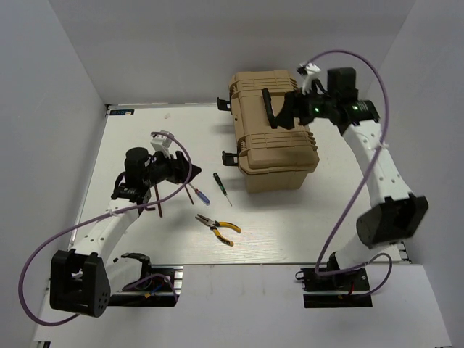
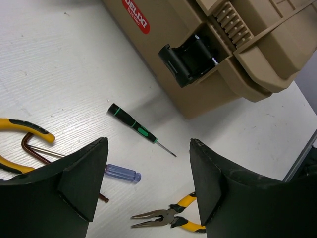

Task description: Sort the tools into containers

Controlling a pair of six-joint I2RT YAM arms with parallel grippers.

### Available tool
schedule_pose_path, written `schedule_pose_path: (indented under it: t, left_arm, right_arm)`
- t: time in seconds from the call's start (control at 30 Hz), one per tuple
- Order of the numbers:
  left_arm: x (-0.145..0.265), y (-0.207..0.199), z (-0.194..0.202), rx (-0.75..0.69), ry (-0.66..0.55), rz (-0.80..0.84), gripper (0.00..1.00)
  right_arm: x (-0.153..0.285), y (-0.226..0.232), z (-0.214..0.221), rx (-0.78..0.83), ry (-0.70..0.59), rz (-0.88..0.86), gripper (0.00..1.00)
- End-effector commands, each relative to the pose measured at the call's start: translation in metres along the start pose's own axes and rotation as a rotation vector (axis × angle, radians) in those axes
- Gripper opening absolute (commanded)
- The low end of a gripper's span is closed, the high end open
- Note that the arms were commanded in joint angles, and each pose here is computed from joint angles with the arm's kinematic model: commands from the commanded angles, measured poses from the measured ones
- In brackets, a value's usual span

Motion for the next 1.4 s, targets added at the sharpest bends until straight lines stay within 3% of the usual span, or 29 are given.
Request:
schedule_pose_path:
  t: [0.0,0.1,0.13,0.3,0.6,0.8,0.93,1.3,1.37]
  left_arm:
    - [0.001,-0.005,-0.022,-0.045,-0.051,0.035,0.77]
    - [0.001,-0.004,-0.021,-0.049,-0.045,0.025,0.77]
    - [0.001,-0.004,-0.021,-0.049,-0.045,0.025,0.77]
    - [0.001,-0.004,-0.021,-0.049,-0.045,0.025,0.77]
    - [-0.004,-0.002,-0.014,-0.032,-0.017,0.041,0.77]
    - [0.001,-0.002,-0.019,-0.032,-0.036,0.034,0.77]
    - [0.002,-0.003,-0.017,-0.032,-0.036,0.034,0.77]
    - [0.004,-0.009,-0.02,-0.035,-0.049,0.045,0.77]
    - [0.004,-0.009,-0.02,-0.035,-0.049,0.045,0.77]
  right_arm:
    - [-0.013,0.008,-0.053,-0.009,-0.133,0.08,0.8]
    - [-0.041,-0.019,-0.065,-0.058,-0.125,0.207,0.77]
    - [-0.038,-0.015,-0.083,-0.047,-0.175,0.236,0.77]
    - [-0.089,-0.029,-0.073,0.001,-0.152,0.328,0.74]
    - [-0.118,-0.022,-0.064,0.084,-0.134,0.401,0.72]
    - [-0.126,-0.037,-0.06,0.233,-0.149,0.657,0.65]
    - [-0.128,-0.036,-0.058,0.278,-0.142,0.692,0.55]
    - [-0.135,-0.044,-0.041,0.278,-0.086,0.713,0.56]
    - [-0.138,-0.043,-0.037,0.274,-0.071,0.701,0.52]
Point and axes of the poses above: each gripper's point midway between its finger pads, its own x axis back along the fingers, its own y axis along the line the jaws close on, z = x × y, the point moved 4 cm from there along x, back along the fingers, and after that the axes turned 8 degrees about -x, right-handed, at the moved point
